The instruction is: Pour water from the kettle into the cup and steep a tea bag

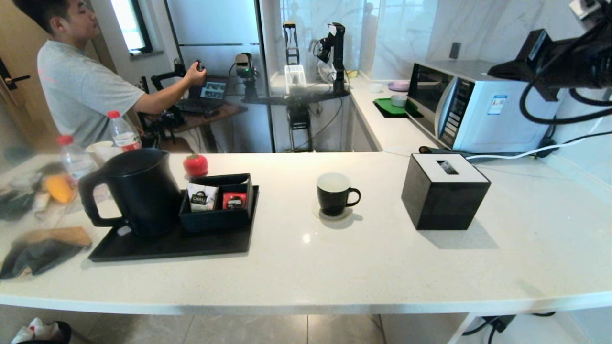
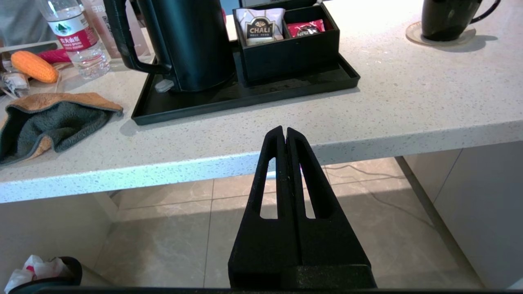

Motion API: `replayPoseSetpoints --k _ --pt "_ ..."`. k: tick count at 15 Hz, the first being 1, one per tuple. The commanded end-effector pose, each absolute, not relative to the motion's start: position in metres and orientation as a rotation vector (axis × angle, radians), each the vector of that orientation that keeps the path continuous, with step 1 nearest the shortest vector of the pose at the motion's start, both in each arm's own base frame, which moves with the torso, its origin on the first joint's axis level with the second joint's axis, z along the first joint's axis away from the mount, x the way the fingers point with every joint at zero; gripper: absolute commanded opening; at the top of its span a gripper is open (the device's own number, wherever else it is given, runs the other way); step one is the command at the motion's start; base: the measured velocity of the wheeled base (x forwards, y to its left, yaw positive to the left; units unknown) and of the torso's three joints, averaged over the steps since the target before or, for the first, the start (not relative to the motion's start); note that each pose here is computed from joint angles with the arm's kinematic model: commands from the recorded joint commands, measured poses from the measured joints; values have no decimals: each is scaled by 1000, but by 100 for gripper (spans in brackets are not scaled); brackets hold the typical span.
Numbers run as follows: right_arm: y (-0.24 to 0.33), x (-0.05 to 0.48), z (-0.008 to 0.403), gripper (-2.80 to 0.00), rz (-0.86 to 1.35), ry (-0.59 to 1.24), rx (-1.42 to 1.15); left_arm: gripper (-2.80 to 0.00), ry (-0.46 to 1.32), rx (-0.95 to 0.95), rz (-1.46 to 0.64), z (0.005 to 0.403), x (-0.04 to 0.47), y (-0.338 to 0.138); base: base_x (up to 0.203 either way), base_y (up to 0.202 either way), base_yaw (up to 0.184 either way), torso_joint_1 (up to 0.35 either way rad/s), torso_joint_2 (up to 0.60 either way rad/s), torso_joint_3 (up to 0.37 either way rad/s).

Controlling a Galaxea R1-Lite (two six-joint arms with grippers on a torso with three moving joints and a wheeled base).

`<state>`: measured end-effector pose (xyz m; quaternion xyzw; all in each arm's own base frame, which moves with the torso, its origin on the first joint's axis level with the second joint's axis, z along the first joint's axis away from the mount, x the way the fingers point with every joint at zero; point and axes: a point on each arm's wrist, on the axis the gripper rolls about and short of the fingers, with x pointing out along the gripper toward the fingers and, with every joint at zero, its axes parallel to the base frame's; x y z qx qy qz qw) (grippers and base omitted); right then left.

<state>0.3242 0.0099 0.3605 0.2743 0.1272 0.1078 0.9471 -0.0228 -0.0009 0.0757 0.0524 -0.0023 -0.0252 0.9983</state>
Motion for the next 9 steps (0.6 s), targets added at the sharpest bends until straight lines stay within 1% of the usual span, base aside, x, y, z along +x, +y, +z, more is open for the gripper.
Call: replayPoseSetpoints --k 1,3,5,9 --pt "29 343 344 -280 49 322 779 -280 -4 106 -50 76 -23 -1 0 0 0 0 0 0" --pt "35 360 320 -280 -114 366 871 -280 -5 106 -50 76 -23 -1 0 0 0 0 0 0" --pt "38 367 308 -280 -176 398 966 -280 -6 106 -50 76 -23 -1 0 0 0 0 0 0" --pt "44 387 272 -280 -283 483 989 -280 -5 106 -50 76 -23 -1 0 0 0 0 0 0"
